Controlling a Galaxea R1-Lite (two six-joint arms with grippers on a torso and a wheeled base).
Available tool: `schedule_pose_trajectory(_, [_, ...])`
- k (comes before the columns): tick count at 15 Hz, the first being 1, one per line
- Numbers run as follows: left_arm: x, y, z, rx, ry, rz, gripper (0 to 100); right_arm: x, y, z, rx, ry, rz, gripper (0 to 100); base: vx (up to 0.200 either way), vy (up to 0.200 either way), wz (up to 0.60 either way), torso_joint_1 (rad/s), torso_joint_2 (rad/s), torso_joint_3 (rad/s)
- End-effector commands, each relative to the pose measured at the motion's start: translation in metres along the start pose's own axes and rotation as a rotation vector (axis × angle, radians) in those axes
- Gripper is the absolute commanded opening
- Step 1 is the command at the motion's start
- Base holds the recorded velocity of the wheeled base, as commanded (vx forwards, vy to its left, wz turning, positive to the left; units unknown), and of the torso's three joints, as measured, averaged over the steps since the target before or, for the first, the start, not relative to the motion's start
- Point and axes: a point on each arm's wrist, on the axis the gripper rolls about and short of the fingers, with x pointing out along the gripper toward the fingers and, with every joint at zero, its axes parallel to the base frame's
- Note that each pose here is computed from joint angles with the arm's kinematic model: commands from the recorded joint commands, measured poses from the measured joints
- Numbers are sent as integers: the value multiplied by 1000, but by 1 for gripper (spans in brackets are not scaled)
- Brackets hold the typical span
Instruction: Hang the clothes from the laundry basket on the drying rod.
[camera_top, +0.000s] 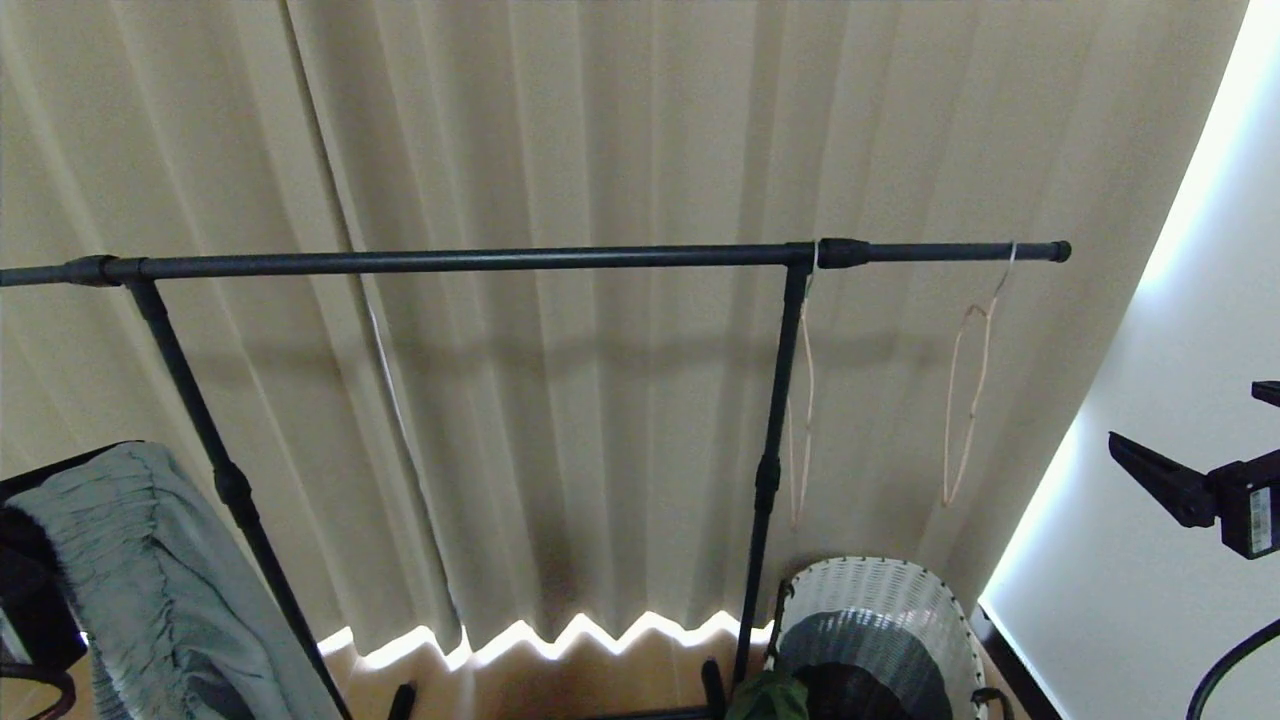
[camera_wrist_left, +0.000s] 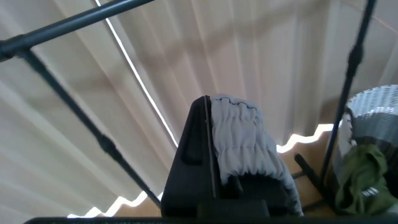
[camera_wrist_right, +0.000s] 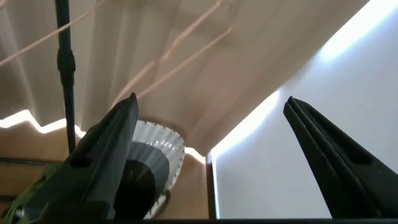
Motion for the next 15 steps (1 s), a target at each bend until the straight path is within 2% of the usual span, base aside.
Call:
schedule_pose_trajectory(1, [1,-1,-2,2,7,-2,0,4,1,-1,-3,14,6,100,200,0,0,12,7,-2])
schedule_pose_trajectory(3, [0,-1,-4,2,9,-1,0,11,3,-2,11,32,15,100,200,0,0,0,0,7])
schedule_pose_trajectory(10, [1,-2,-8,10,24,-4,0,68,12,9,163,131,28,100,0,0,0,0,0,0])
schedule_pose_trajectory(12, [1,-2,-8,10,25,-5,0,97,11,-2,201,229,-44,100,0,0,0,0,0,0])
schedule_pose_trajectory(13, [1,-2,-8,11,24,-8,0,102,13,-4,209,245,-58,100,0,0,0,0,0,0])
schedule_pose_trajectory(15, [1,-3,-9,11,27,-7,0,122,17,-10,284,296,-95,100,0,0,0,0,0,0])
